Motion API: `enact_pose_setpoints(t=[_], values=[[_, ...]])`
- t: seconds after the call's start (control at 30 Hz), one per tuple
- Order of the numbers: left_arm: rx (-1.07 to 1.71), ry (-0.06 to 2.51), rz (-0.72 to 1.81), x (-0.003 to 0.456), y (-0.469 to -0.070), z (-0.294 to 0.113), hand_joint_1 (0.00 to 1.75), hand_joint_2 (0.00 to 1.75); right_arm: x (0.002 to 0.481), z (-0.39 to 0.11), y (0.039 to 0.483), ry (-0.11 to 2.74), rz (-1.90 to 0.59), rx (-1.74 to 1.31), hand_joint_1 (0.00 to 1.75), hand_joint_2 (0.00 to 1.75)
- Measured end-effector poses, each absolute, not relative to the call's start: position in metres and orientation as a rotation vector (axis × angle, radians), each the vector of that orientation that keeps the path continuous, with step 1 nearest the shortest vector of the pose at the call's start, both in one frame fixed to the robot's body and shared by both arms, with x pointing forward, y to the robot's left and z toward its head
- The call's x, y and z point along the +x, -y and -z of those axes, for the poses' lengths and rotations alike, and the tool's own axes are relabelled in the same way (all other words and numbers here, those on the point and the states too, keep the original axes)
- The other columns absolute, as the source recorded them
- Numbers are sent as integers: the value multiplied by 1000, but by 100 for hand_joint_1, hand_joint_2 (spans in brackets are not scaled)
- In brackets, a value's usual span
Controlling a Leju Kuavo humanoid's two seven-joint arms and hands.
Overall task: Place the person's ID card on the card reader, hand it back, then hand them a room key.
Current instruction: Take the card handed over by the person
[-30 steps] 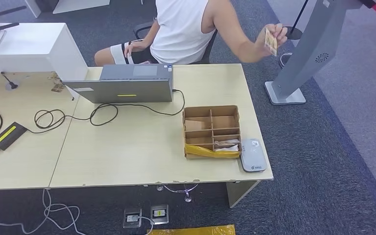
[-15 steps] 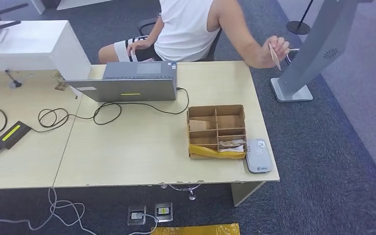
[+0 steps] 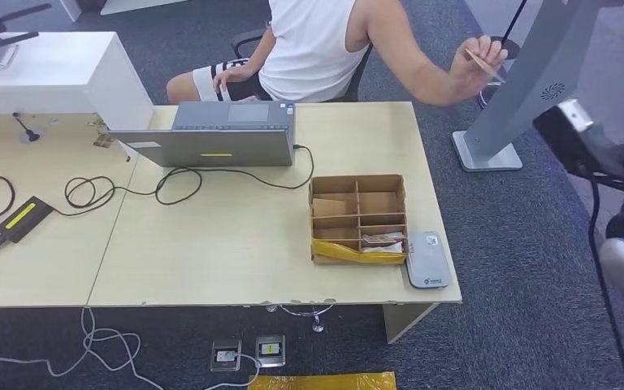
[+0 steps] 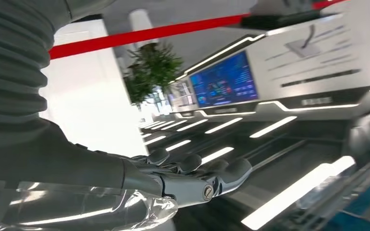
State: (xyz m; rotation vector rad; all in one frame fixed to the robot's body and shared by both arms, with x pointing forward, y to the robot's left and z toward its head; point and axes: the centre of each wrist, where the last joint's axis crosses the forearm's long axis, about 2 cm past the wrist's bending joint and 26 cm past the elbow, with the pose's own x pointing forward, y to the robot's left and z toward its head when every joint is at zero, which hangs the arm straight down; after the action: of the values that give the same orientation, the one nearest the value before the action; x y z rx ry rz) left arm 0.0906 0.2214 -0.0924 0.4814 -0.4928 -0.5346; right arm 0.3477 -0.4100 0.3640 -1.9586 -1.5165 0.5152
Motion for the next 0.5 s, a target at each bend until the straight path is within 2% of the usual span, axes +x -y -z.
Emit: enact_pose_setpoints(t=[0.2, 0.5], values=[[464, 487, 528, 98, -220, 90, 0, 0, 351, -347, 356, 1648, -718, -1861, 0, 175], [464, 470, 506, 100, -226, 90, 0, 0, 357, -341, 304, 1765, -887, -1766, 0, 175]])
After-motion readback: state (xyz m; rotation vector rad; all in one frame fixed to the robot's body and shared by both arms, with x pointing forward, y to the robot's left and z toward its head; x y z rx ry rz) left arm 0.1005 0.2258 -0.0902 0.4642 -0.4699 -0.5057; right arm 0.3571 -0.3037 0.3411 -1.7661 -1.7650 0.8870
